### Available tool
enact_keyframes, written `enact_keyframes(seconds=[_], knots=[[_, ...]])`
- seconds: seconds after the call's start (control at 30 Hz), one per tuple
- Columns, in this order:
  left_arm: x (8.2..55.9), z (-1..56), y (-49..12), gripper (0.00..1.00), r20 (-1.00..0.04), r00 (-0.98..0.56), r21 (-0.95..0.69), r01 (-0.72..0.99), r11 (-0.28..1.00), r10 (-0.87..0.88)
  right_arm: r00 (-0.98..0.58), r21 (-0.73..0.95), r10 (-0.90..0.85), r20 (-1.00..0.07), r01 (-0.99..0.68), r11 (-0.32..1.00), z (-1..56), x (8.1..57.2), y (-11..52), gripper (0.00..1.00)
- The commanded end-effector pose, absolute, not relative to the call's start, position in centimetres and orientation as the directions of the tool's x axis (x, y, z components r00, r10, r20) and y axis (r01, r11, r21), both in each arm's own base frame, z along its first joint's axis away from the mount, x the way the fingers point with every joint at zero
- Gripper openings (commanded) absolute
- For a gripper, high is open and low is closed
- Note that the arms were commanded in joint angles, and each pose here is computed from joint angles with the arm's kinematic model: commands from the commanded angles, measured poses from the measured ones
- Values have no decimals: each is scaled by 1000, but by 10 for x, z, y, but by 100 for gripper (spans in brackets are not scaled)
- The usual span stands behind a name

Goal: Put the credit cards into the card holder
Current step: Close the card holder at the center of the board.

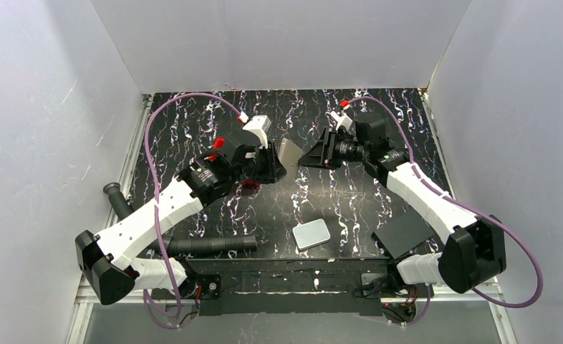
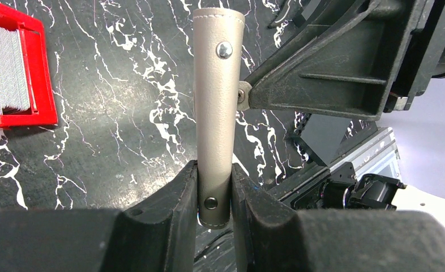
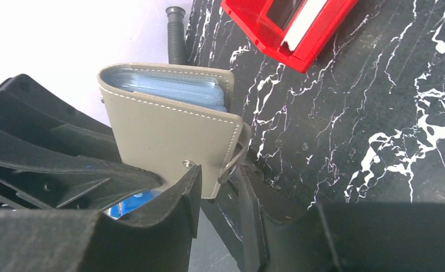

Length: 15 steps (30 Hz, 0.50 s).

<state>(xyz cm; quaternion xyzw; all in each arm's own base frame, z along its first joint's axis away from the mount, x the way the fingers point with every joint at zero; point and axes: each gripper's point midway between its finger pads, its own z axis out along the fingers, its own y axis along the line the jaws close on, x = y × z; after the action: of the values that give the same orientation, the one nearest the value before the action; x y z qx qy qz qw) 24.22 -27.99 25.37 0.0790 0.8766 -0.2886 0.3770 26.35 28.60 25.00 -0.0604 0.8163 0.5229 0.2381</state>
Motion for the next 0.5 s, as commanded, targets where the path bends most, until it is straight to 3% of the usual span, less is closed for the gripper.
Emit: enact_keyframes(seconds=[0.0, 0.47], knots=[[245, 282, -279, 0, -747, -656, -451, 374, 810, -112, -857, 797, 134, -498, -392, 459, 257, 261, 286, 37], [244, 286, -279, 0, -751, -650, -453, 383, 805, -113, -854, 827, 181, -487, -385, 409, 258, 262, 293, 28]])
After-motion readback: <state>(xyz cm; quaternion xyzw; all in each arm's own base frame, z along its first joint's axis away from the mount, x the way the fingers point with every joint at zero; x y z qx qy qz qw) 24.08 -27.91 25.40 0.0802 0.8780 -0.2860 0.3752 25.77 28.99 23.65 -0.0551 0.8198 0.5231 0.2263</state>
